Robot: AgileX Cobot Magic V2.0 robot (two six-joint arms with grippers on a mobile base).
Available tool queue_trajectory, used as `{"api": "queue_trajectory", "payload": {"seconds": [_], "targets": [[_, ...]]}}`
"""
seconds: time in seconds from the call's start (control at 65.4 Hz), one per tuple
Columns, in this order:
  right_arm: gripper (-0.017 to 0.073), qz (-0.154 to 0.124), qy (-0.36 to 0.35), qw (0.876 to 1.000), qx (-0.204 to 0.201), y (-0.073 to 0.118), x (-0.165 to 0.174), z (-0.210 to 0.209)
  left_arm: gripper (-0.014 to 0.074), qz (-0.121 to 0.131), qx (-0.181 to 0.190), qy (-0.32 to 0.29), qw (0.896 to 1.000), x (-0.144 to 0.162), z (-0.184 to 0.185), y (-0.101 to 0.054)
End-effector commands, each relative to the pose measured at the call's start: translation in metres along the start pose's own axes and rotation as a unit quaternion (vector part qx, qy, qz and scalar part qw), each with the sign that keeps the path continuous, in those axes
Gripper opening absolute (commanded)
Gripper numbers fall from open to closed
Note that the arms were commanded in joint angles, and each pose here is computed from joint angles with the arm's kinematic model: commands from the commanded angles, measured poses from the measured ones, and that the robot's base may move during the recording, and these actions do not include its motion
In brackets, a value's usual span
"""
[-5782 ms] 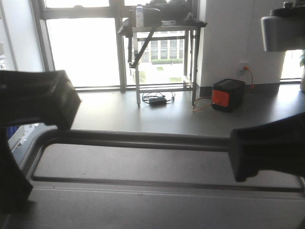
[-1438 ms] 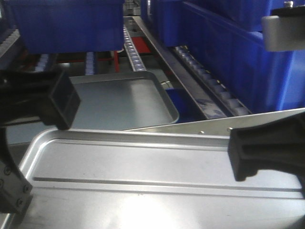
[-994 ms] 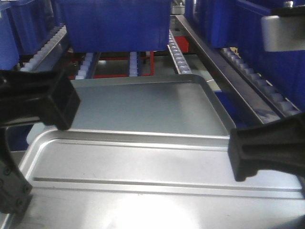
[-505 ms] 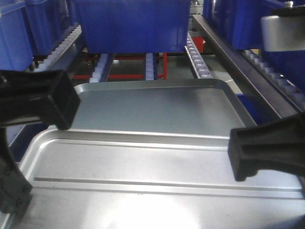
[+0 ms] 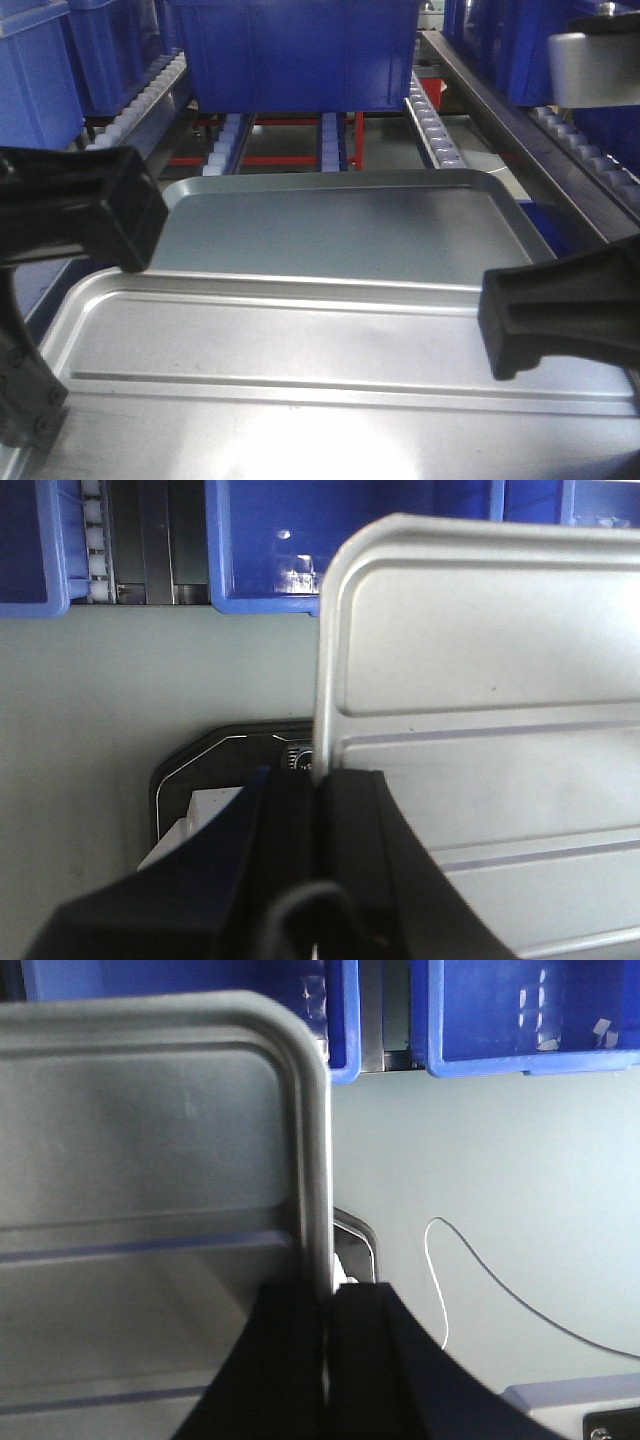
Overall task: Grab silver tray and stack on right shelf
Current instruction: 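Carry the tray with both grippers over the tray on the shelf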
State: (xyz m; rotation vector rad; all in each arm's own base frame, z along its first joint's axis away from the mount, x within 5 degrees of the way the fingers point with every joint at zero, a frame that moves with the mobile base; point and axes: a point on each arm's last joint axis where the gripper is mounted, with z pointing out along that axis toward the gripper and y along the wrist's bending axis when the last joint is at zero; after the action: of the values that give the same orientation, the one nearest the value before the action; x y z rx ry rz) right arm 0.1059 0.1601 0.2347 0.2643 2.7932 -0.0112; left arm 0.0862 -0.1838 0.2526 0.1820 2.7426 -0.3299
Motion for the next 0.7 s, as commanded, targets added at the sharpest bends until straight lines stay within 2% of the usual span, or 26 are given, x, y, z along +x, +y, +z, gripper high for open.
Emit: {"api": "queue_trajectory", "payload": {"seconds": [0.0,0.352,0.398,0.459,0.535,0.581,0.642,0.688], "targets": [[0.0070,0.000,-0.021,0.996,0.091,-0.019,-0.007,-0.009,-0.0100,0.005,-0.038,-0.009,0.999,-0.003,-0.010,0.008],[0.0070,0.000,-0.021,0.997,0.081,-0.017,-0.007,-0.009,-0.0100,0.005,-0.038,-0.009,0.999,-0.003,-0.010,0.008],[0.0070,0.000,-0.021,0.997,0.072,-0.015,-0.007,-0.009,-0.0100,0.017,-0.039,-0.010,0.999,-0.004,-0.010,0.008],[0.0070,-0.014,-0.024,0.999,0.046,-0.011,-0.008,-0.009,-0.0100,0.053,-0.039,-0.004,0.998,-0.003,-0.009,0.008],[0.0070,-0.066,-0.028,0.997,-0.008,-0.001,-0.008,-0.008,-0.0100,0.045,-0.032,0.002,0.998,-0.005,-0.008,0.009],[0.0070,-0.087,-0.033,0.995,-0.042,0.006,-0.009,-0.009,-0.0100,0.049,-0.022,0.001,0.999,-0.008,-0.007,0.008],[0.0070,-0.104,-0.041,0.990,-0.091,0.015,-0.010,-0.010,-0.0100,0.050,-0.002,-0.004,0.999,-0.013,-0.006,0.008],[0.0070,-0.101,-0.046,0.988,-0.111,0.018,-0.012,-0.011,-0.0100,0.052,0.009,-0.013,0.999,-0.019,-0.004,0.008]]}}
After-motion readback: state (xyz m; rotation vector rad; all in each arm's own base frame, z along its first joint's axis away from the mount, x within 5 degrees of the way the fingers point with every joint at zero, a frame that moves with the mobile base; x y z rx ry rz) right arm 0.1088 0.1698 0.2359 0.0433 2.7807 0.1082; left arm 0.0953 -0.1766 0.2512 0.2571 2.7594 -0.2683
